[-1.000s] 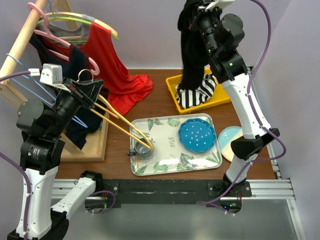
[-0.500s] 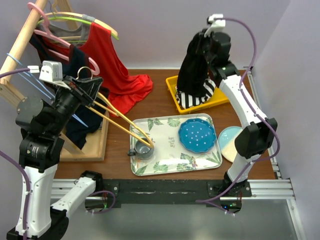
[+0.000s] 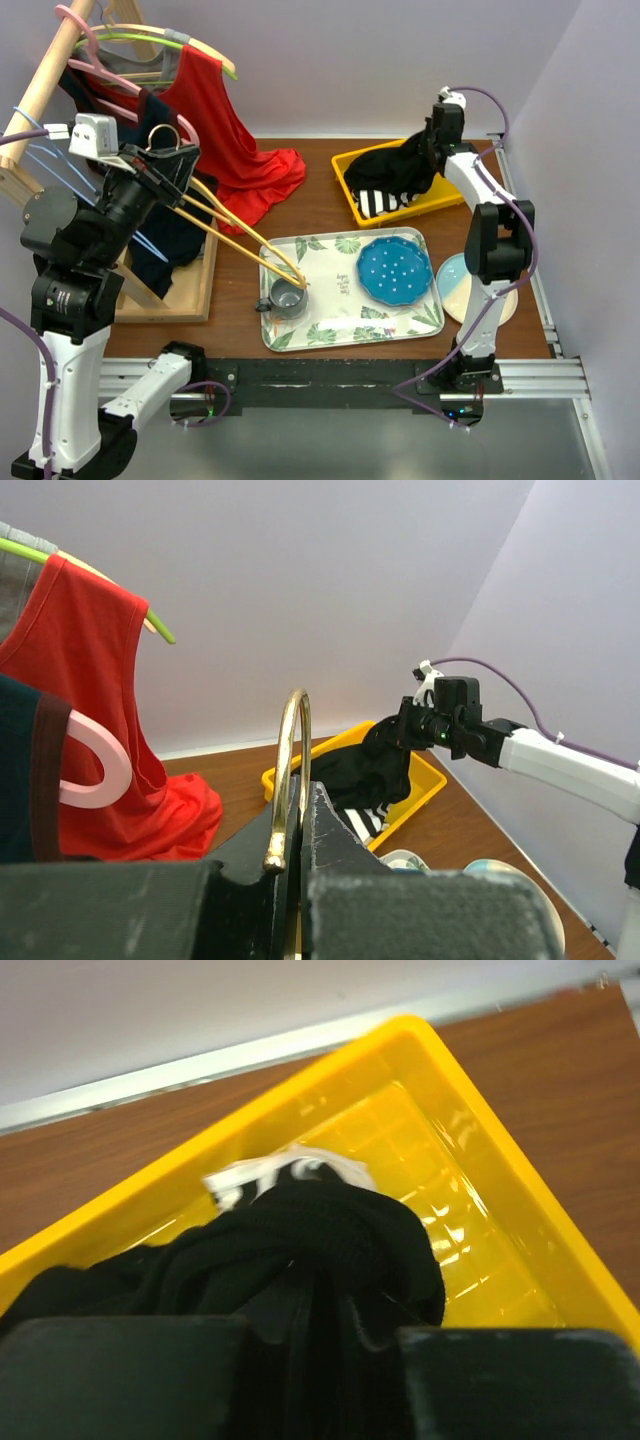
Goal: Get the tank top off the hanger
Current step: Place the tank top in the bin.
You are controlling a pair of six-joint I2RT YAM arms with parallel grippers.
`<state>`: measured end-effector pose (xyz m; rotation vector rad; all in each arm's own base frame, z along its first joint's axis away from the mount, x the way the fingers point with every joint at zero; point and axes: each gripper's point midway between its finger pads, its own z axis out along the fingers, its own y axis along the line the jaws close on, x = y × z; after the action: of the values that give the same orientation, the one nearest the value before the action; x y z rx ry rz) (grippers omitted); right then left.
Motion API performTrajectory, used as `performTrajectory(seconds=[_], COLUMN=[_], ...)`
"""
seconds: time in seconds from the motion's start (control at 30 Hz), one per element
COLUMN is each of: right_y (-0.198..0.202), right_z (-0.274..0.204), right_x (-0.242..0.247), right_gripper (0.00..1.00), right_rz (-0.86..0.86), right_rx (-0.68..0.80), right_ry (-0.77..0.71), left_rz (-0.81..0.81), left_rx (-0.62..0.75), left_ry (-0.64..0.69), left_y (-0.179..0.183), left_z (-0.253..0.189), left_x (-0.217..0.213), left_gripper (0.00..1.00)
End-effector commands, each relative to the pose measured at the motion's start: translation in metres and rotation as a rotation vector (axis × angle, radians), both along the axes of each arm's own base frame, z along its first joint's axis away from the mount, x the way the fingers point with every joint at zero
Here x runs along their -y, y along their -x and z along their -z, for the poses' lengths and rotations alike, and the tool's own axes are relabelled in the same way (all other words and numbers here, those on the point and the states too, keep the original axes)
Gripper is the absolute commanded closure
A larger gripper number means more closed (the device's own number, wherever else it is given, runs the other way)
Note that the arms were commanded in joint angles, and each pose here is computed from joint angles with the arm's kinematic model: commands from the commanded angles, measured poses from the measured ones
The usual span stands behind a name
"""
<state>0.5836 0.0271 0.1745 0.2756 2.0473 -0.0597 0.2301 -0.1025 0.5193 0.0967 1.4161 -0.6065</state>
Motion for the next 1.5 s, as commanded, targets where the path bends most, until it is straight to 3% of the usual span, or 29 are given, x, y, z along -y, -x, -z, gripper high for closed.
performTrajectory(seconds=[0.0,0.2,0.33,0.5,0.63,0.67,0.73,0.77,0.83,1.03,1.47], right_y=[-0.011,-0.02,-0.011,0.017,0.06,0.081,0.128,0.142,0.193,0.299,0.391], right_z=[-0.01,-0.037,-0.056,-0.089,-0.126,-0.124,-0.169,-0.166,-0.202,-0.254,-0.266], right_x=[0.01,0.02,0.028,0.011,-0.065,-0.1,-0.142,-0.159,-0.193,-0.244,-0.283], right_gripper=[0.68,0.32,0.22,0.21,0.21,0.22,0.22,0.22,0.2,0.19,0.23], right_rz=[0.061,0.068,0.11,0.023,-0.314,-0.488,-0.664,-0.737,-0.903,-1.236,-1.388], right_rx=[0.025,0.079,0.048,0.047,0.065,0.047,0.151,0.19,0.286,0.319,0.199], right_ry=[-0.03,0.013,0.038,-0.02,-0.203,-0.304,-0.402,-0.421,-0.42,-0.543,-0.747], left_rz=[0.001,-0.001,-0.007,-0.022,-0.031,-0.033,-0.041,-0.056,-0.071,-0.137,-0.199], left_rx=[0.063,0.052,0.051,0.052,0.034,0.035,0.024,0.022,0.013,-0.013,-0.044], left_ry=[-0.003,-0.013,-0.02,-0.032,-0.047,-0.05,-0.059,-0.061,-0.07,-0.121,-0.161], left_y=[0.002,-0.005,-0.009,-0.013,-0.022,-0.023,-0.026,-0.028,-0.031,-0.037,-0.04], left_z=[-0.018,-0.015,-0.015,-0.014,-0.005,-0.004,0.002,0.004,0.009,0.022,0.036], left_x=[0.0,0.001,0.001,-0.001,-0.001,-0.001,-0.002,-0.004,-0.006,-0.018,-0.029], left_gripper=[1.0,1.0,1.0,1.0,1.0,1.0,1.0,1.0,1.0,1.0,1.0])
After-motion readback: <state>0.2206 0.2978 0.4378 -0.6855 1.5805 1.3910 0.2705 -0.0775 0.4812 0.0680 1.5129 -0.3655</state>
